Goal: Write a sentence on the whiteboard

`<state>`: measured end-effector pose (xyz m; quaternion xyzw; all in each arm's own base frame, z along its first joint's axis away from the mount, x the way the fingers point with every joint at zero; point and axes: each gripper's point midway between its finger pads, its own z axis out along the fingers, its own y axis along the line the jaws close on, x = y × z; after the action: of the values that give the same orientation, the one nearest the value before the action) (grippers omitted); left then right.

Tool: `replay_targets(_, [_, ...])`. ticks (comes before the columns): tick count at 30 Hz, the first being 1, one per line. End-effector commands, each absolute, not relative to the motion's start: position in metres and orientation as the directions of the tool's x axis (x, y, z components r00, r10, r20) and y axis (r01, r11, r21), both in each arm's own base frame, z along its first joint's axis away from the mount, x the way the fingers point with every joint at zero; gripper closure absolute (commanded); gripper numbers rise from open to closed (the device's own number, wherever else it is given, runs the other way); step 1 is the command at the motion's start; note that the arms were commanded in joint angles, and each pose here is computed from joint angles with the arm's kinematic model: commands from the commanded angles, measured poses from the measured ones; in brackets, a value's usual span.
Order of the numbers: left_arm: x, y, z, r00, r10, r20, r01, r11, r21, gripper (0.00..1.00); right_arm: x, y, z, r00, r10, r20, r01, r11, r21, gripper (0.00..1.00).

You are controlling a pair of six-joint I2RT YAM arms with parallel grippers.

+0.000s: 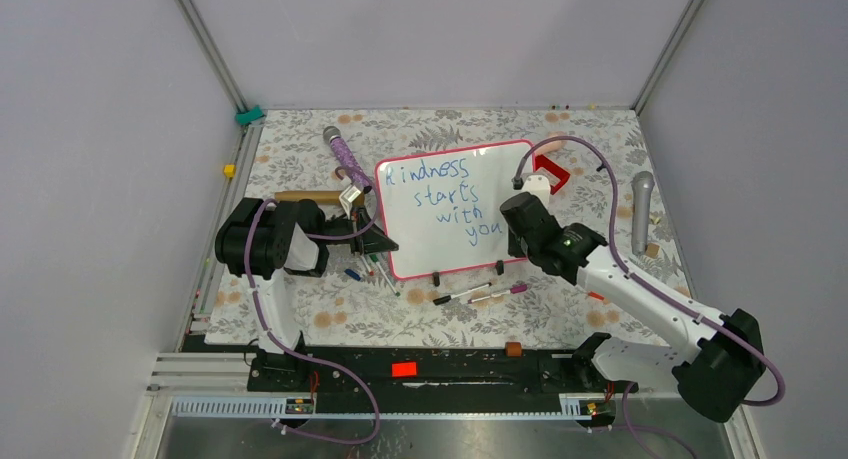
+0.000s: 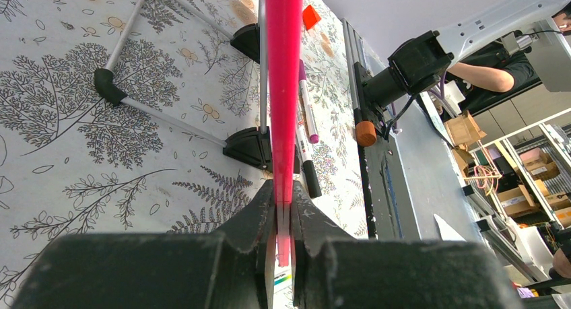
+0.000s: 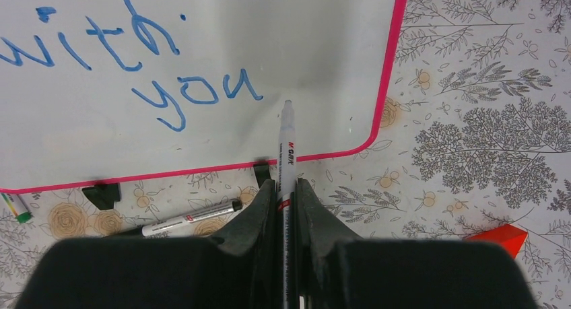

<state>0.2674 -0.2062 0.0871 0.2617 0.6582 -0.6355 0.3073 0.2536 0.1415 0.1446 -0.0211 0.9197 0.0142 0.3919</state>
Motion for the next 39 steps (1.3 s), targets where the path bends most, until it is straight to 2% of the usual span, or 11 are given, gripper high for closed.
replay_targets(1, [0.264, -0.206, 0.087, -0.626, -0.028, -0.779, 0.779, 0.033, -0.627, 1.00, 0.264, 0.141, 0.144, -0.679, -0.014, -0.734, -0.015, 1.000, -0.006, 1.00])
replay_targets(12, [0.263, -0.206, 0.088, -0.623, -0.029, -0.782, 0.781, 0.034, -0.624, 0.98, 0.276, 0.142, 0.144, -0.661, -0.023, -0.750, -0.008, 1.000, -0.023, 1.00])
replay_targets(17, [0.263, -0.206, 0.088, -0.624, -0.026, -0.781, 0.781, 0.030, -0.624, 0.87, 0.261, 0.130, 0.162, -0.630, -0.004, -0.776, -0.012, 1.000, 0.005, 1.00])
replay_targets(20, [0.263, -0.206, 0.088, -0.626, -0.026, -0.779, 0.779, 0.030, -0.627, 0.75, 0.254, 0.124, 0.171, -0.615, 0.003, -0.789, -0.020, 1.000, 0.019, 1.00])
replay_targets(24, [0.262, -0.206, 0.090, -0.624, -0.024, -0.781, 0.781, 0.027, -0.624, 0.53, 0.250, 0.120, 0.178, -0.603, -0.003, -0.798, -0.029, 0.999, 0.019, 1.00])
replay_targets(26, [0.260, -0.206, 0.092, -0.619, -0.025, -0.785, 0.785, 0.026, -0.620, 0.37, 0.251, 0.121, 0.181, -0.600, -0.002, -0.800, -0.034, 0.999, 0.024, 1.00])
replay_targets(30, [0.256, -0.205, 0.094, -0.603, -0.026, -0.797, 0.797, 0.028, -0.604, 0.16, 0.252, 0.128, 0.185, -0.605, -0.009, -0.797, -0.060, 0.998, 0.034, 1.00])
replay_targets(31, [0.255, -0.205, 0.095, -0.599, -0.026, -0.801, 0.800, 0.028, -0.599, 0.05, 0.252, 0.129, 0.186, -0.604, -0.012, -0.797, -0.066, 0.997, 0.036, 1.00])
replay_targets(33, [0.254, -0.205, 0.098, -0.581, -0.031, -0.813, 0.812, 0.033, -0.582, 0.01, 0.252, 0.132, 0.188, -0.606, -0.020, -0.796, -0.082, 0.996, 0.038, 1.00])
replay_targets(39, [0.254, -0.204, 0.104, -0.559, -0.038, -0.828, 0.827, 0.040, -0.560, 0.01, 0.255, 0.135, 0.198, -0.591, -0.054, -0.805, -0.125, 0.992, 0.025, 1.00])
